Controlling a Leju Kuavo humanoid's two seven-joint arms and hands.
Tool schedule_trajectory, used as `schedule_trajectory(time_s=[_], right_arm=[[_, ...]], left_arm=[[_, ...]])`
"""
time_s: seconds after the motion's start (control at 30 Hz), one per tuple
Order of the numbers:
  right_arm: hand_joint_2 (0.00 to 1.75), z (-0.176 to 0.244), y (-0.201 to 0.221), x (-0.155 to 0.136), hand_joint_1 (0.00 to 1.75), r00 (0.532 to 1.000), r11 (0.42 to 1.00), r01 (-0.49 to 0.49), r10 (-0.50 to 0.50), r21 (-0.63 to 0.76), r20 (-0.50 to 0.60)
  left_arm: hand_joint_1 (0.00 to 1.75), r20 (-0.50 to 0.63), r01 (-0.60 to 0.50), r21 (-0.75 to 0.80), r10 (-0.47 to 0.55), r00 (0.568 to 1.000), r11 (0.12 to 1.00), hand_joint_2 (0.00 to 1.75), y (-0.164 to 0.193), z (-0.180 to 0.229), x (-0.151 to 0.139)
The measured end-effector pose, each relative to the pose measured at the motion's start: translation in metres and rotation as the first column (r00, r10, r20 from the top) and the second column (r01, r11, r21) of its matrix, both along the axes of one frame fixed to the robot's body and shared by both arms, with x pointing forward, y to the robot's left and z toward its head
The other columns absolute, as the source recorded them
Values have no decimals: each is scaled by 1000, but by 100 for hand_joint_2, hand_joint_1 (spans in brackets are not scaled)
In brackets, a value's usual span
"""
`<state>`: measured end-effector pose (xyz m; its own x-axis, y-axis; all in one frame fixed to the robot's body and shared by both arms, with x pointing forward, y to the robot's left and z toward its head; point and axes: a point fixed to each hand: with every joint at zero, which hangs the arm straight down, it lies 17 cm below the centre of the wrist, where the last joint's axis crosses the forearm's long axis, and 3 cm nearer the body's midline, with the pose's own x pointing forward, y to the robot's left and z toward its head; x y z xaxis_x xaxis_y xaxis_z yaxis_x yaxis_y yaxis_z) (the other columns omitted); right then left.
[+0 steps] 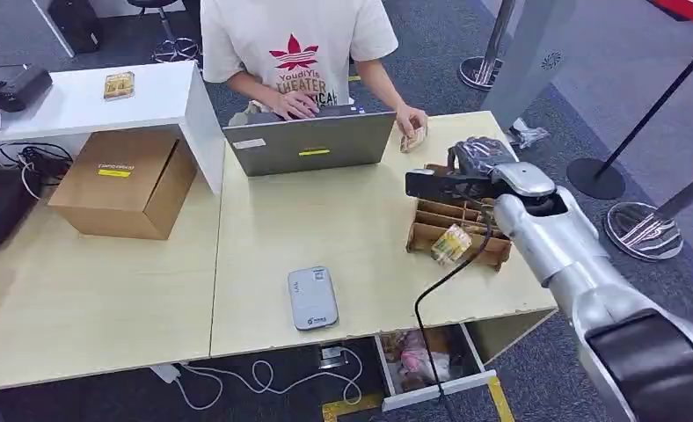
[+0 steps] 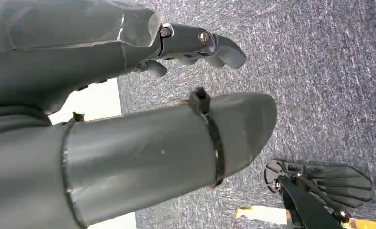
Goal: Pass the card to the sensor for recognition and then transmit it.
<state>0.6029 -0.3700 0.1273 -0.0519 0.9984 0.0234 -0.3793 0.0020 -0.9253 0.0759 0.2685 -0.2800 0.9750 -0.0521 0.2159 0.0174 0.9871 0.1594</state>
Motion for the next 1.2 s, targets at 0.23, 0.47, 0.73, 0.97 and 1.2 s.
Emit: schedule_trajectory(time_s=[0.23, 0.47, 0.73, 0.97, 1.2], right_arm=[[175, 12, 1, 5, 145, 1000, 1000, -5, 5, -2, 12], [175, 34, 4, 14, 147, 999, 1000, -16, 16, 0, 43], [175, 69, 5, 27, 148, 996, 1000, -20, 20, -6, 84], [175, 109, 12, 41, 155, 991, 1000, -26, 28, -17, 128], [175, 136, 27, 51, 154, 988, 999, -33, 34, -9, 152]], left_arm=[[0, 0, -3, -2, 3, 1000, 1000, 0, -1, 0, 0], [0, 8, -3, -6, 3, 1000, 1000, 0, -4, 0, 1], [0, 12, -3, -10, 3, 1000, 1000, 0, -5, 1, 3], [0, 14, 2, -16, -2, 1000, 1000, 0, -7, 1, 3], [0, 15, 4, -19, -4, 1000, 1000, 0, -9, 1, 4]])
